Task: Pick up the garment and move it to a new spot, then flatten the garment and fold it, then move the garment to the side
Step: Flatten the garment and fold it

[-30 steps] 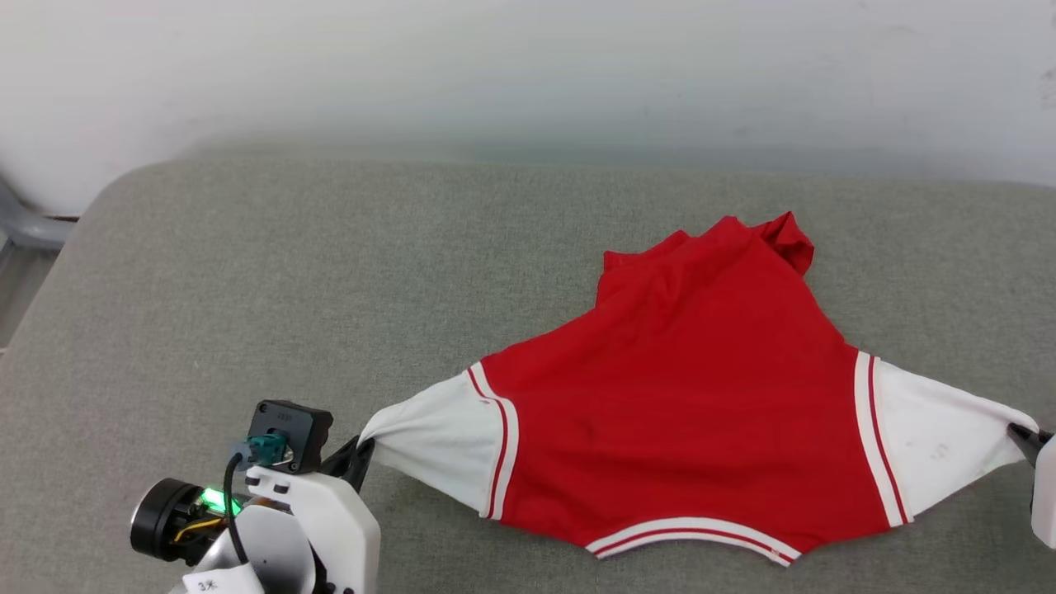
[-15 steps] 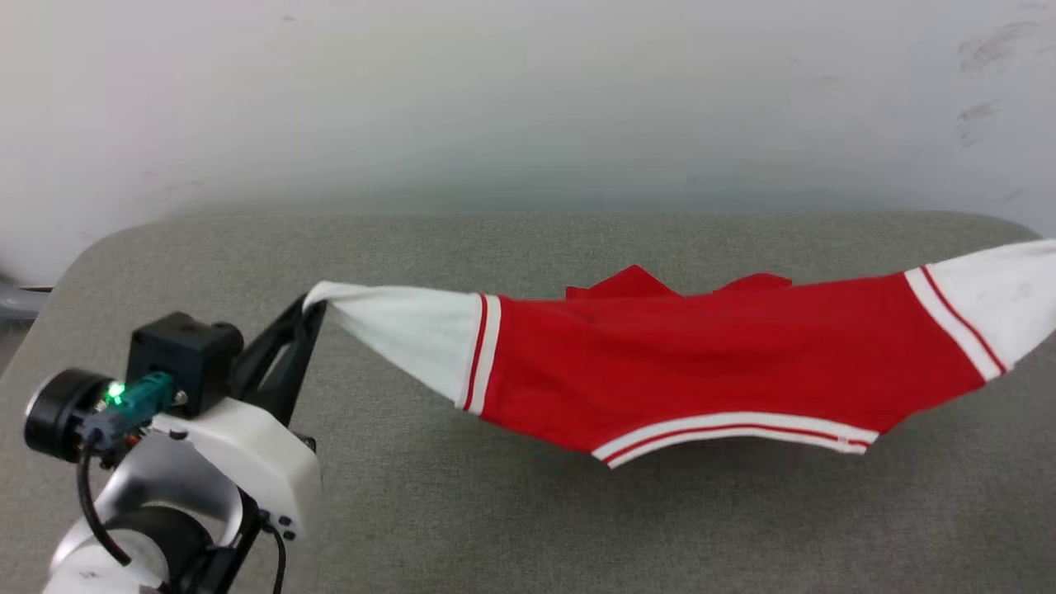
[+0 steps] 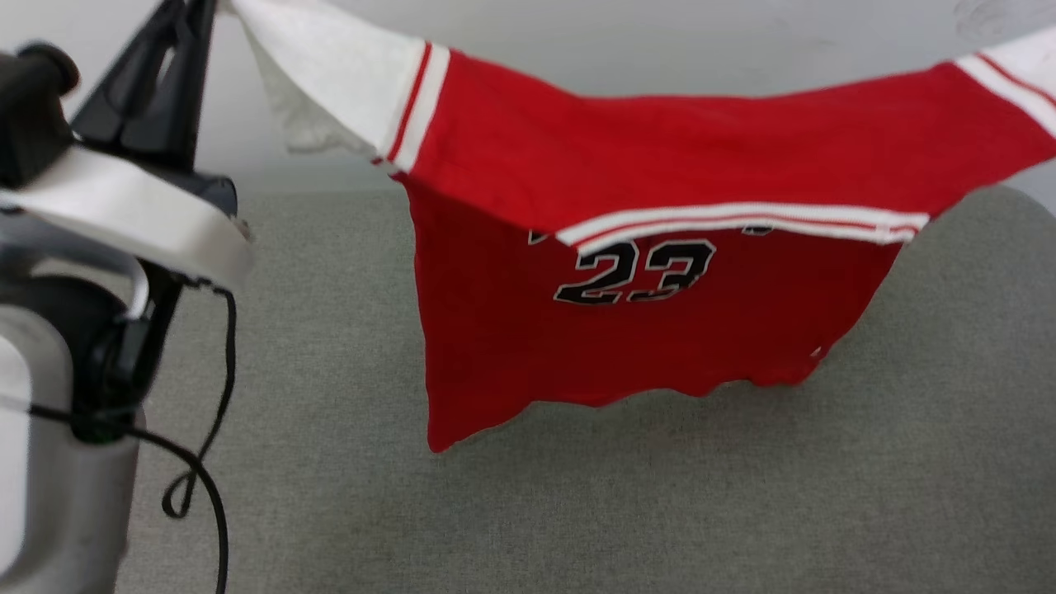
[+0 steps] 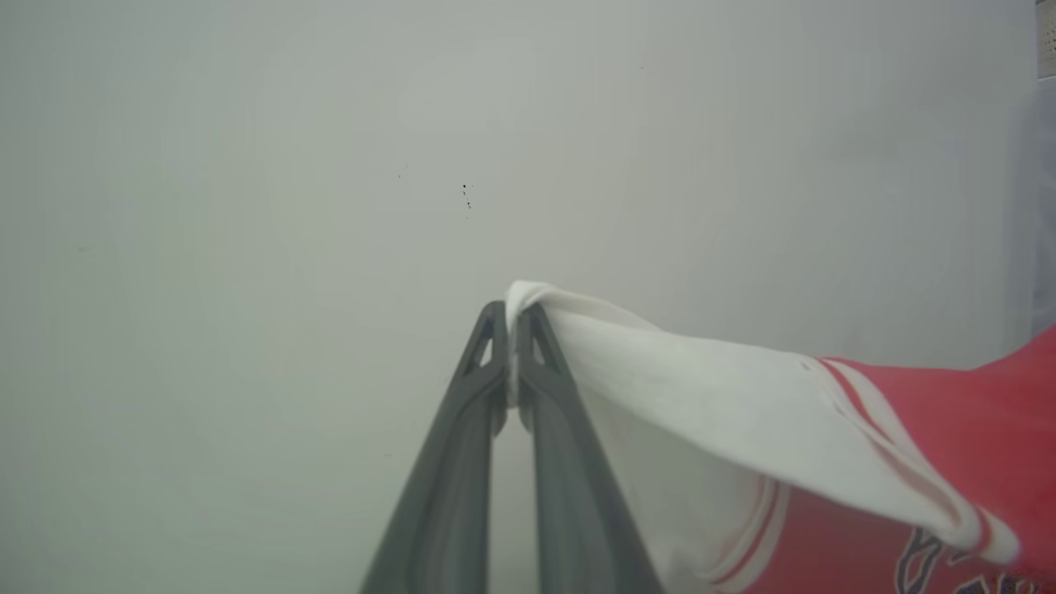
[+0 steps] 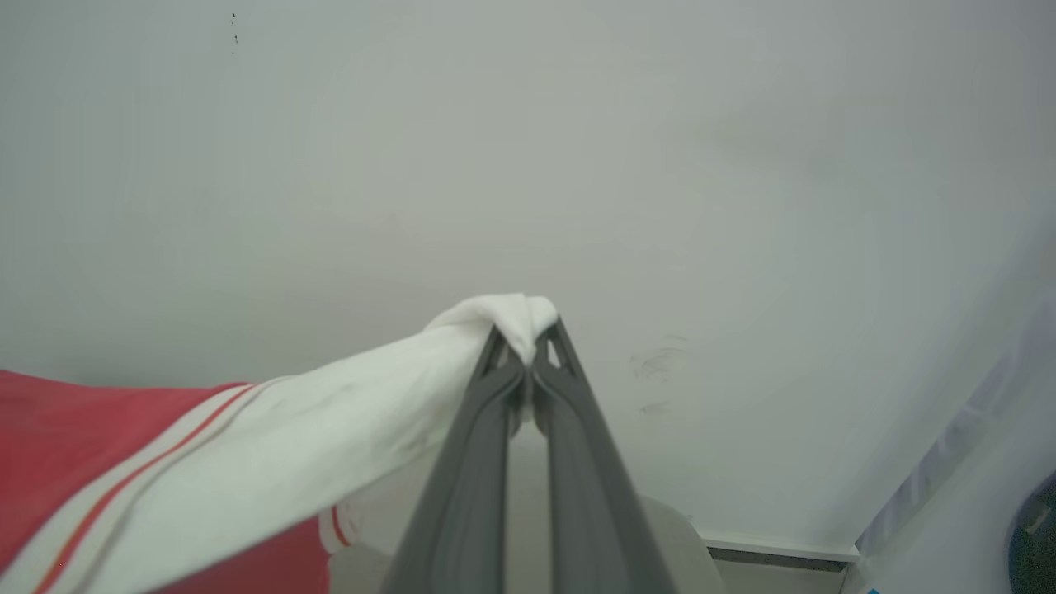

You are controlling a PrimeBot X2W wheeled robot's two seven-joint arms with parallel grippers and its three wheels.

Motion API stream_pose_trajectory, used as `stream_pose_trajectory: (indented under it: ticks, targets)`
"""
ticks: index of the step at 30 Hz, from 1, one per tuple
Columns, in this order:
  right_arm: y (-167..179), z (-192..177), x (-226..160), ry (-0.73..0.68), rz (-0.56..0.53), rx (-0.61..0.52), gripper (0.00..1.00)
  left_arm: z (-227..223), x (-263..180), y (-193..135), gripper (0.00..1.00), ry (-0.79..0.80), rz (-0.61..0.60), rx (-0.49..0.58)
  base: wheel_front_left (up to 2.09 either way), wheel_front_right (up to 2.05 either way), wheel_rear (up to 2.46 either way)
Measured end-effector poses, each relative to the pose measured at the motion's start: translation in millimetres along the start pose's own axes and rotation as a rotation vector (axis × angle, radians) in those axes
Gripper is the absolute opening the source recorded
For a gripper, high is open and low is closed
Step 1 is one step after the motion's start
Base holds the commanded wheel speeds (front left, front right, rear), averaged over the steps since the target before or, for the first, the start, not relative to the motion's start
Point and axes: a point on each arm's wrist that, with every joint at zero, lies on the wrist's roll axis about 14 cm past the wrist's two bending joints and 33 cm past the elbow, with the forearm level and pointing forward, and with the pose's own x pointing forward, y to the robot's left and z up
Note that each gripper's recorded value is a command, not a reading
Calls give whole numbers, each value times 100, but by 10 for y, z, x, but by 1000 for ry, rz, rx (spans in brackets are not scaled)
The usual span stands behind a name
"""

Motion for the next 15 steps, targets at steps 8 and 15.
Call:
stream_pose_trajectory:
  ticks: [8, 15]
  targets:
    - [19, 246, 708, -105, 2, 27, 0, -57, 783, 288, 0, -42, 29, 71, 0, 0, 0]
    - [21, 135, 1366, -121, -11, -1, 0, -374, 1394, 409, 0, -29, 40, 90, 0, 0, 0]
